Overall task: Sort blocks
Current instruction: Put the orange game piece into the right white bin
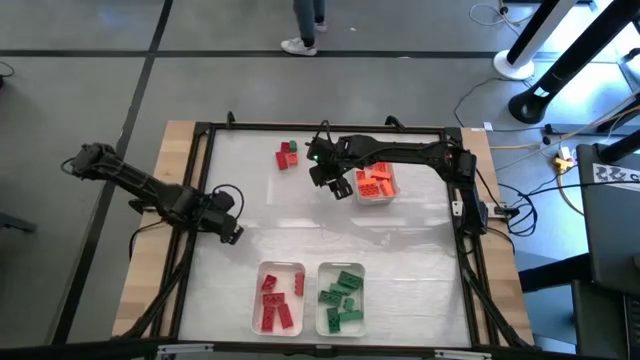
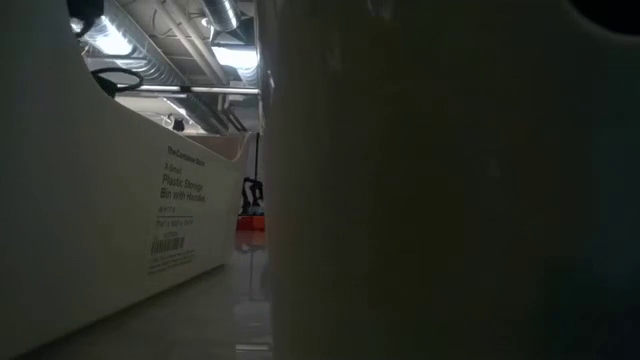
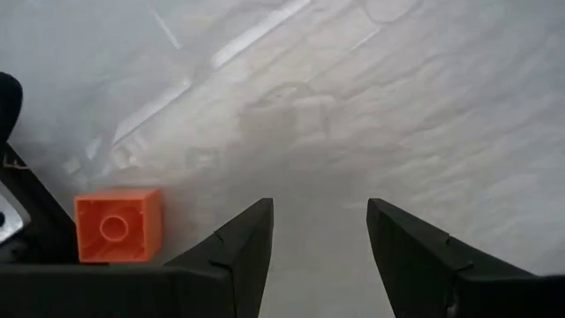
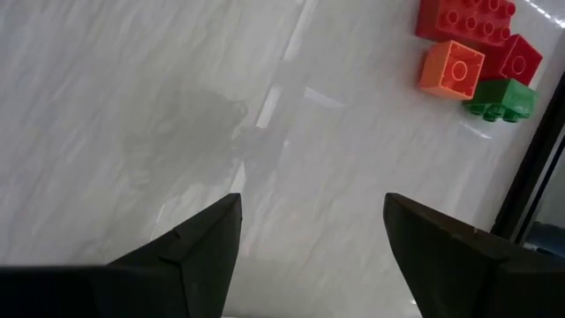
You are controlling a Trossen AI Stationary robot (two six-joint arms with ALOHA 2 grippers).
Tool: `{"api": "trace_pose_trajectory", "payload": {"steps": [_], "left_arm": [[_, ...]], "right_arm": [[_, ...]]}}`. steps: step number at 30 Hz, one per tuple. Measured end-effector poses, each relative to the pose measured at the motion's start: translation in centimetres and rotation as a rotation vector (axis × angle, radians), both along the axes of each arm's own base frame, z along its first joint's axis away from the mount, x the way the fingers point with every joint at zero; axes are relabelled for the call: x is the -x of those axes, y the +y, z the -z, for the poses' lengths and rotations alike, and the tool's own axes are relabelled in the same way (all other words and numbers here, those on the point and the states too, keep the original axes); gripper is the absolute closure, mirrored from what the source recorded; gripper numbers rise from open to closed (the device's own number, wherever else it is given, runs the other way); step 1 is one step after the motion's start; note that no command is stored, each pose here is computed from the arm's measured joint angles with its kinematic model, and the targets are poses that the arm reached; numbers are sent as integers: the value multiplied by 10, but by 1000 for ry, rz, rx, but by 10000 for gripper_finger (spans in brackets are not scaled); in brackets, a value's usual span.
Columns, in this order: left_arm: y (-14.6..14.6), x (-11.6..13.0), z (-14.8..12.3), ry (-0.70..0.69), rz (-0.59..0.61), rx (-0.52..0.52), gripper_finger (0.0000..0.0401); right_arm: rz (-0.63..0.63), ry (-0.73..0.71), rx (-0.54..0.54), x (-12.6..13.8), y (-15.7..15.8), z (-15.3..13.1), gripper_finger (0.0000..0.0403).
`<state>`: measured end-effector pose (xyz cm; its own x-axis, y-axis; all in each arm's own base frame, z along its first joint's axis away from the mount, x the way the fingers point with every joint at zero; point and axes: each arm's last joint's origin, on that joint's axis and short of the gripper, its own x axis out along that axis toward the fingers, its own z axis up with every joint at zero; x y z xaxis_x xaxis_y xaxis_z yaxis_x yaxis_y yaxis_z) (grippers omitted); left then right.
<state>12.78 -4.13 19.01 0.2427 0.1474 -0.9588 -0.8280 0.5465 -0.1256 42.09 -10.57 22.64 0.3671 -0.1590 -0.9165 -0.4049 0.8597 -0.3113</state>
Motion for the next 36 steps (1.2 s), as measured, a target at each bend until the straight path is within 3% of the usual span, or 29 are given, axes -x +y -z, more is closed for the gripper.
{"api": "trace_pose_trajectory", "payload": {"steps": [14,17,23,28,36], "left_arm": [[20,-10,10,169,249,-17,228],[24,-13,15,229,257,-25,228],[25,-21,19,199,263,-29,228],[27,-23,18,198,320,-105,228],[30,-28,26,244,334,-64,196]], "right_arm": [[-3,0,2,0,0,0,127],[-3,-1,2,0,0,0,127],[-3,-2,2,0,0,0,127],[-2,-1,2,0,0,0,127],[-2,-3,2,0,-1,0,127]]}}
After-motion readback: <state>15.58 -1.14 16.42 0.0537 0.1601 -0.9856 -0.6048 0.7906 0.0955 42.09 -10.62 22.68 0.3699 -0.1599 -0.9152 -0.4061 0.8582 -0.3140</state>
